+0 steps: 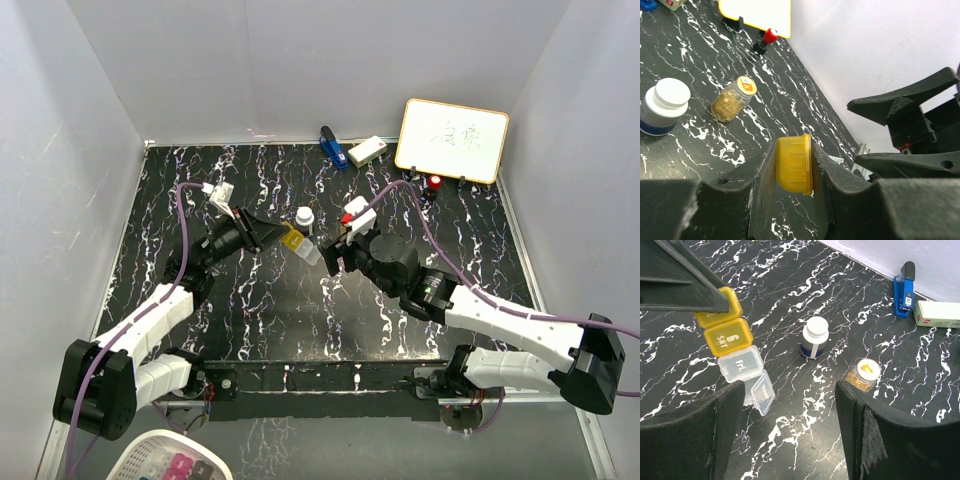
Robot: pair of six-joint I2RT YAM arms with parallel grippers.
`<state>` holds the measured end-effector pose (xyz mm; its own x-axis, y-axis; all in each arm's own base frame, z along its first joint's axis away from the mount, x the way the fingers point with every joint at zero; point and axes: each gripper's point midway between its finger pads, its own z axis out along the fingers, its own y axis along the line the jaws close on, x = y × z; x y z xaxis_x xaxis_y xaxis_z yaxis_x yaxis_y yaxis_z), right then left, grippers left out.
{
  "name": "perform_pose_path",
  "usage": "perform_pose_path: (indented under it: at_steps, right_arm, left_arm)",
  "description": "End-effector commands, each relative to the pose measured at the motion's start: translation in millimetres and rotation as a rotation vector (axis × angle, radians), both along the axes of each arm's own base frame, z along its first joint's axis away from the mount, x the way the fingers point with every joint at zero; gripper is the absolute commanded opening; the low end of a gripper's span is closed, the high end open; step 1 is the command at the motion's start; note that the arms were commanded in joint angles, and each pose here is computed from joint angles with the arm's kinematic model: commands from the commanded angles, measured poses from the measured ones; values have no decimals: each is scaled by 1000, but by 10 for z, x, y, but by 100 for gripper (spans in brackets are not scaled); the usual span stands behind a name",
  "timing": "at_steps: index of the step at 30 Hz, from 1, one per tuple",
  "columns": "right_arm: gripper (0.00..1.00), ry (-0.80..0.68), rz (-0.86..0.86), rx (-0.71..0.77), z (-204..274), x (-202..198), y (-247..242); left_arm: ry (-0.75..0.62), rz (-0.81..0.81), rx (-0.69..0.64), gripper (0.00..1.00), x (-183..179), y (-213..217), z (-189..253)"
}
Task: Sort the pills into containers
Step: Open the pill container at the center of the board.
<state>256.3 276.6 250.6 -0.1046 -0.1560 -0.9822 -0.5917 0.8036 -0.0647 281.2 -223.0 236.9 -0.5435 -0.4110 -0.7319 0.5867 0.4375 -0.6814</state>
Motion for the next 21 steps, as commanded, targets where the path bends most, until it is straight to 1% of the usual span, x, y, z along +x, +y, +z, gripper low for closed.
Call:
perform_pose_path:
  at_steps: [1, 5, 13, 21]
  right_arm:
    - [70, -35, 44, 52, 346, -26, 87]
    - [68, -14, 90, 27, 297, -48, 201]
    - [68, 41, 161, -44, 28, -57, 426]
    - [68, 67, 202, -59, -96, -84, 545]
  left_arm:
    - [-37, 23, 21, 0, 12, 26, 87]
    - [-20, 24, 34, 0, 31, 25, 35]
    - [0, 14, 34, 0, 43, 5, 0]
    - [24, 9, 38, 0, 56, -7, -55]
